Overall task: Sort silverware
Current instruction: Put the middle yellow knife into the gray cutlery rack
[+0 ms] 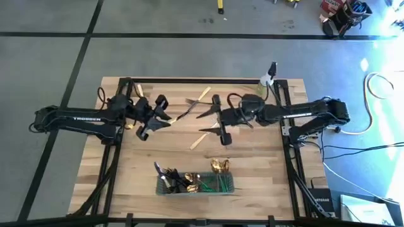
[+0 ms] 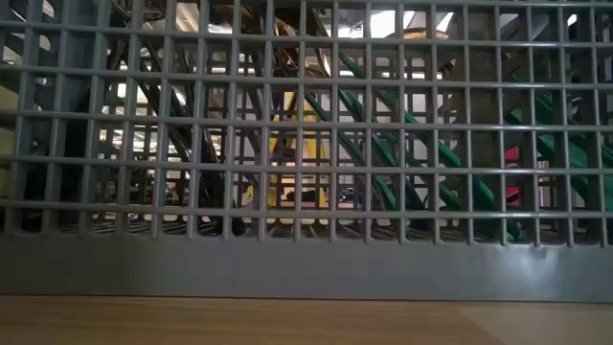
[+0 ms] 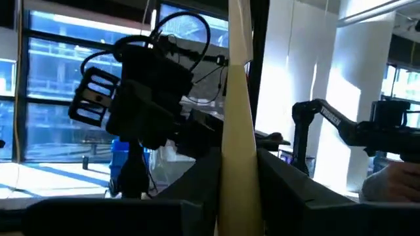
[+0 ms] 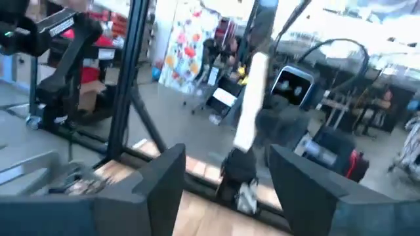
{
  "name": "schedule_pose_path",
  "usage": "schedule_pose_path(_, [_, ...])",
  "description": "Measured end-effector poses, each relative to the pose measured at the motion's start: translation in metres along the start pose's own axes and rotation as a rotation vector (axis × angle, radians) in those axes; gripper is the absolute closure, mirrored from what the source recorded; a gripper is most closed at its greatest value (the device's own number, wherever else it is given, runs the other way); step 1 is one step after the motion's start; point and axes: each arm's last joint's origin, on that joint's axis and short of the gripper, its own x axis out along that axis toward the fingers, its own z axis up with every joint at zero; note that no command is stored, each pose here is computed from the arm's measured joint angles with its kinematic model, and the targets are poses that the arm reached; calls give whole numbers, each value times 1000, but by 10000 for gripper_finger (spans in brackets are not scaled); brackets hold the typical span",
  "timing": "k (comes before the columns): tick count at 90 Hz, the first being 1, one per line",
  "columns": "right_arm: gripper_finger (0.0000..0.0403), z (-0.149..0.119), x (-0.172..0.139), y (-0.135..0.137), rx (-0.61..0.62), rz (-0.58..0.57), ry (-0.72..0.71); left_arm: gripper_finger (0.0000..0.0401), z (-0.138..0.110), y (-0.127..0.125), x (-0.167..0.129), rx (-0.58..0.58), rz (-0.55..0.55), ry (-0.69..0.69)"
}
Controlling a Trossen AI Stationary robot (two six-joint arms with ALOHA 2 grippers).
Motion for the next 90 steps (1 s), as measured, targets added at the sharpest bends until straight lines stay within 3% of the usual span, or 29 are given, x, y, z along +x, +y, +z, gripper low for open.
schedule_pose_path(39, [201, -16, 48, -37, -1, 122, -16, 329, -16, 8, 12, -69, -33, 5])
schedule_pose_path(48, [201, -14, 53, -38, 0, 196, -44, 329, -17, 9, 12, -69, -26, 5])
schedule_pose_path(90, [218, -13, 73, -45, 13, 236, -50, 329, -17, 11, 12, -66, -9, 4])
